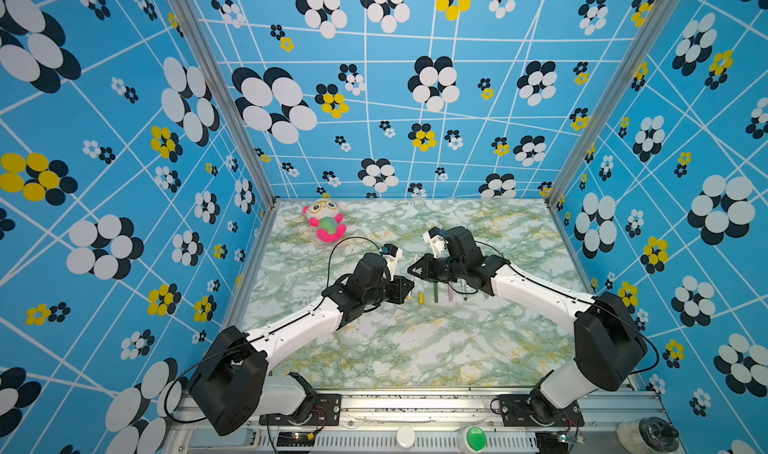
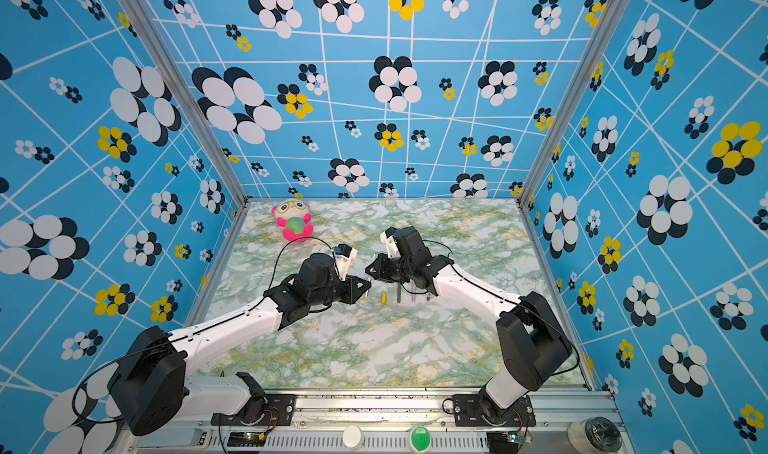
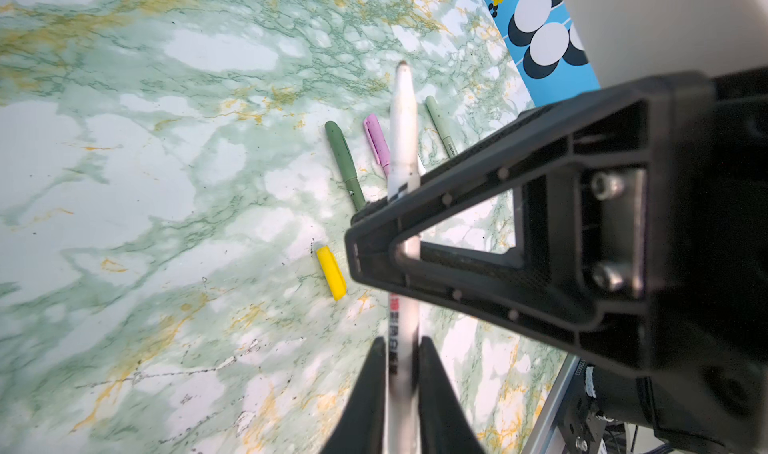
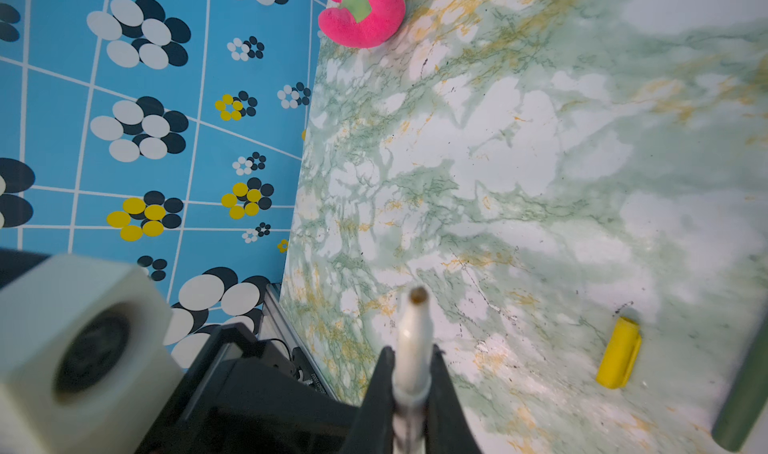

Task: Insert the pens into the pen caps
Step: 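Grasp the white marker with the left gripper and lift it upright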

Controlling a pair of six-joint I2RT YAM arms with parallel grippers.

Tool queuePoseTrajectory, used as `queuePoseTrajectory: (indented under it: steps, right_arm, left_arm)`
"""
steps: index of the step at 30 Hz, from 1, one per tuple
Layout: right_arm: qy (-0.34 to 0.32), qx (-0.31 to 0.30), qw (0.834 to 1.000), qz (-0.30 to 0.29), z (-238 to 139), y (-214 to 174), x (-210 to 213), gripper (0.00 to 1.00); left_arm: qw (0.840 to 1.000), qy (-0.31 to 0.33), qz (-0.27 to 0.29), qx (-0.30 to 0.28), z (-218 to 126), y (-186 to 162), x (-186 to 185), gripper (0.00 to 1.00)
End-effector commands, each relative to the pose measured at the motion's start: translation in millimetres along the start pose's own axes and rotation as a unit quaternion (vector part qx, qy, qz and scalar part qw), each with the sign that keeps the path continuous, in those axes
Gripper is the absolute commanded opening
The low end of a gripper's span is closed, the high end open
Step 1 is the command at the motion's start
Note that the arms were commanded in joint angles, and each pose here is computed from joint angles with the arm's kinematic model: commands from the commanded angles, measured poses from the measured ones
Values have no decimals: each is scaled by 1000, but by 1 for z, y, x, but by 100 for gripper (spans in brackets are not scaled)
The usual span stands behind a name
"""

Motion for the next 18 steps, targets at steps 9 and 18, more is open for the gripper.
queuePoseTrajectory:
  steps: [9, 18]
  right_arm:
    - [25, 5, 999, -24, 2, 3, 14, 11]
    - [34, 17, 999, -35, 4, -2, 20, 12]
  left_arm:
    - [1000, 9, -4, -5, -1, -2, 8, 23]
    - [1000, 14, -7, -2, 1, -3, 10, 12]
Point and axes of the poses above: each gripper's point midway between its finger pads, its own z axis out along the fingers, its own x axis along the line the jaws close on, y = z × x, the point moved 4 cm from there along -z, back along the fingers, and after that the axes turned 7 degrees about -z, right-handed, at the moved point
